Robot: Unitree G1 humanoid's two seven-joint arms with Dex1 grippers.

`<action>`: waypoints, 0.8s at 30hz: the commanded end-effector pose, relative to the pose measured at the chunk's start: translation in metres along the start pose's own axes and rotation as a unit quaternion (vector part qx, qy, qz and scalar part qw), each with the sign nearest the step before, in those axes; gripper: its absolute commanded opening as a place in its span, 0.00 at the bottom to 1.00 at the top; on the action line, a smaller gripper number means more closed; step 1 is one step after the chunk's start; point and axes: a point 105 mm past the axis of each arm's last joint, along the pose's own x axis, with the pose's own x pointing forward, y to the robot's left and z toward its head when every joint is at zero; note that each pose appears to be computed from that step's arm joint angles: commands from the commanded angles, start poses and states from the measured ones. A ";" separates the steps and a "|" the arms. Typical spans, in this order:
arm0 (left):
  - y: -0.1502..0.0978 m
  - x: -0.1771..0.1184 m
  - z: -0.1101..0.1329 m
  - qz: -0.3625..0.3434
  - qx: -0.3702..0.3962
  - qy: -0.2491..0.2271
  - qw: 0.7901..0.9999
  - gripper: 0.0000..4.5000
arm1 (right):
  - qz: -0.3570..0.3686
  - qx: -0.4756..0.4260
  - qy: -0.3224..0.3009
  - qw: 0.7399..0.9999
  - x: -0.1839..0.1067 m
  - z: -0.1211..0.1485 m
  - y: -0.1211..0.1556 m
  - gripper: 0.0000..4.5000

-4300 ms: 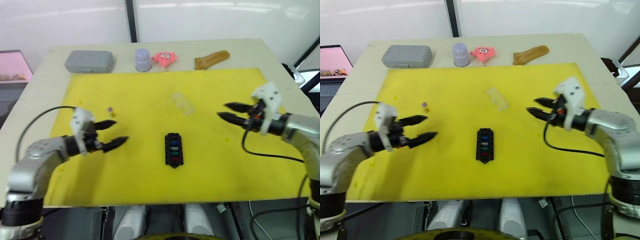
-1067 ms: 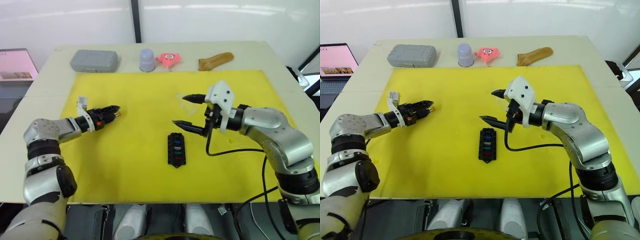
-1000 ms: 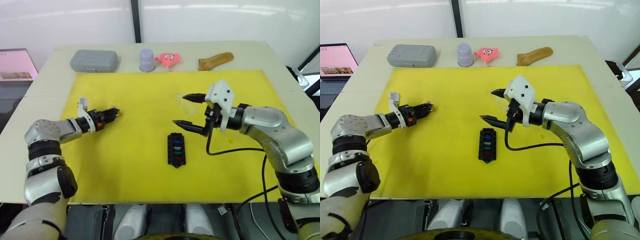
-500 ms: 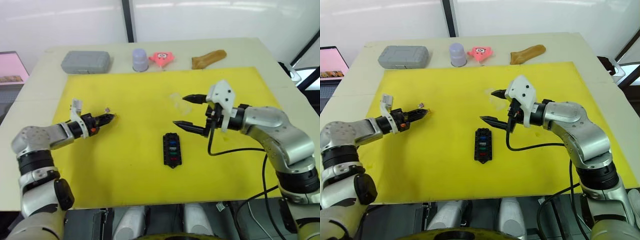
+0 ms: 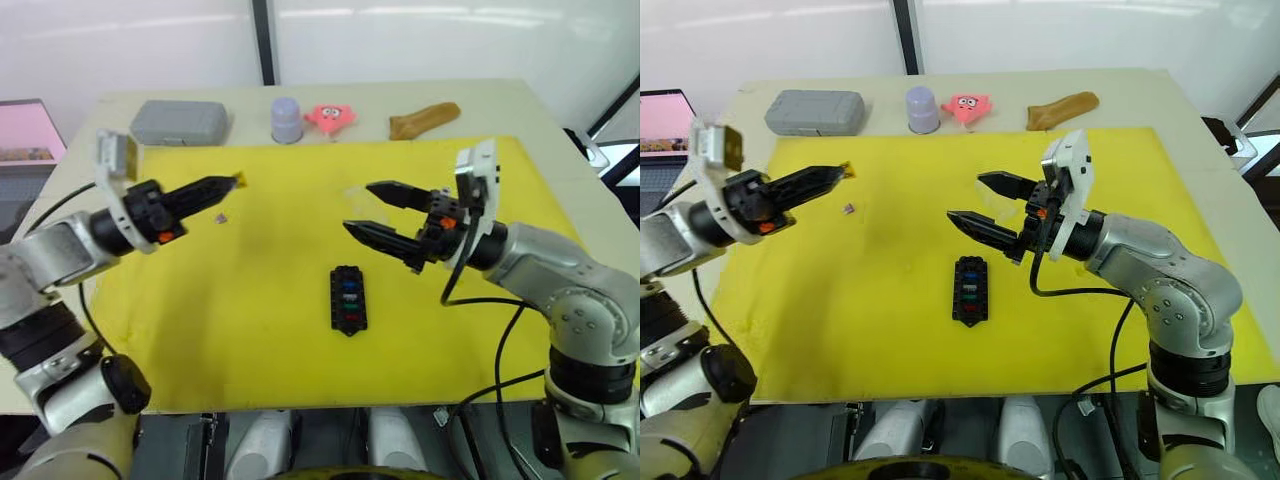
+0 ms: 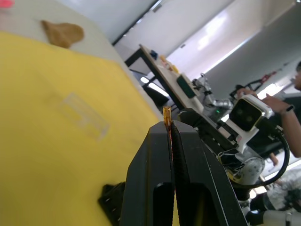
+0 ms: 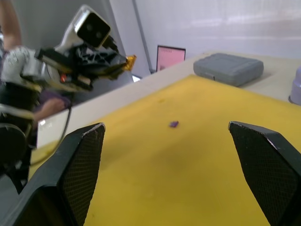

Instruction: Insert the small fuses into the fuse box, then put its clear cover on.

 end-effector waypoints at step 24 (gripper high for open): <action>-0.028 0.072 -0.007 -0.109 -0.061 -0.043 0.991 0.00 | 0.004 0.173 -0.106 0.979 0.028 0.020 0.011 0.58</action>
